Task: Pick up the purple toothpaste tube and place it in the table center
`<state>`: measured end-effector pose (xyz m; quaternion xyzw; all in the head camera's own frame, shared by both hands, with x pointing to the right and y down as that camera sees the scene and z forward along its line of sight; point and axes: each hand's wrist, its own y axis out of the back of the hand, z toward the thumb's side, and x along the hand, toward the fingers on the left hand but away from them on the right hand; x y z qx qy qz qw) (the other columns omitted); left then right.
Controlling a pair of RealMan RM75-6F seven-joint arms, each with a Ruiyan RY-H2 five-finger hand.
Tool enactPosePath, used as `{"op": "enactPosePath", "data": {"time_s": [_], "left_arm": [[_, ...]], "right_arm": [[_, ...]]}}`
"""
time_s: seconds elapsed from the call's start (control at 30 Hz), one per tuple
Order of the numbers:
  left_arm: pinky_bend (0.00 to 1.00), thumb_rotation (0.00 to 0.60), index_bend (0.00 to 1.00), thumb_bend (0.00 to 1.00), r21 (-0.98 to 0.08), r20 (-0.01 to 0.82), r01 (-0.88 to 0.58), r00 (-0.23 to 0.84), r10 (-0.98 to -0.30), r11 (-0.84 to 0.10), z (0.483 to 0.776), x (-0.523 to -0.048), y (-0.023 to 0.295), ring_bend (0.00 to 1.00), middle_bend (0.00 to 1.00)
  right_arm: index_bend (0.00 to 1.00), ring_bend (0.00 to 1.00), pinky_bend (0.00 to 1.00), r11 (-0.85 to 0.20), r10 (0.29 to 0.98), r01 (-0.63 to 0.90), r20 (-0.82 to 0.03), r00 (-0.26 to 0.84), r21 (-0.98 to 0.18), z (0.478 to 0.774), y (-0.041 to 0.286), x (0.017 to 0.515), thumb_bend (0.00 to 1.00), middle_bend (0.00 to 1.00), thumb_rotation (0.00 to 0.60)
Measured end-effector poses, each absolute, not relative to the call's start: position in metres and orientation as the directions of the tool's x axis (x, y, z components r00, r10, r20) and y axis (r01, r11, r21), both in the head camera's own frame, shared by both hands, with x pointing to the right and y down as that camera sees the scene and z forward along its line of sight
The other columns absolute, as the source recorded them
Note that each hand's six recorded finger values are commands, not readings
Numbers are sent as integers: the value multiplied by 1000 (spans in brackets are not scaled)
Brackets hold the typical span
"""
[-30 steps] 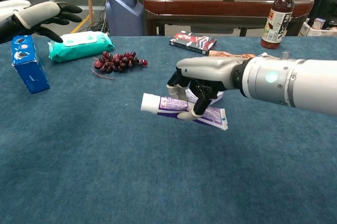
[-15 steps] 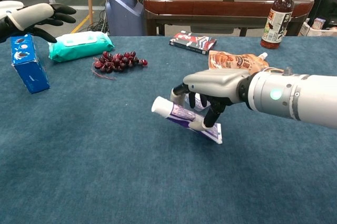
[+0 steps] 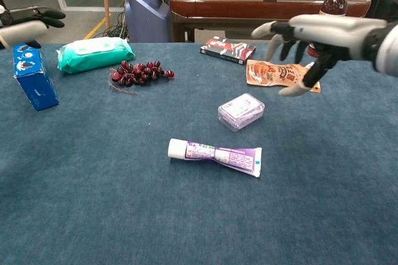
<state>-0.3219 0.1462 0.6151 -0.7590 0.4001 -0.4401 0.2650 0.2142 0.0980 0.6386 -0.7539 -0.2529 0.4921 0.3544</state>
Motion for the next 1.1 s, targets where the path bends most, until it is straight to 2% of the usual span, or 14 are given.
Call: {"op": "enactPosePath", "data": {"time_s": [0.07,0.1,0.13,0.5,0.77,1.1], "left_arm": [[129,445,0,154,-779,460,-338,266,-847,-529,618,-333,147,37,50],[129,556,0,154,-789,461,-323,254,-851,-523,618,-338,148,40,50],[129,593,0,154,-801,460,-305,238,-856,-515,619,-344,148,42,50],[129,600,0,153,-867,434,-239,66,-898,-437,617,-403,158,49,50],[130,600,0,153,-906,402,-140,4,-916,-399,599,-430,187,49,50],[129,600,0,154,-912,402,-98,-26,-915,-398,580,-434,228,49,50]], "right_arm": [[180,297,302,-602,758,38,-555,343,-798,633,96,236,242,326,600],[184,297,302,-587,774,34,-549,316,-809,630,96,249,242,329,600],[193,302,302,-576,786,31,-543,296,-817,627,96,259,243,337,600],[414,417,390,-470,879,24,-466,102,-882,599,119,350,252,458,600],[472,464,437,-429,903,34,-429,-5,-903,577,162,394,259,501,600],[512,487,437,-427,903,47,-429,-23,-903,565,204,406,259,524,600]]}}
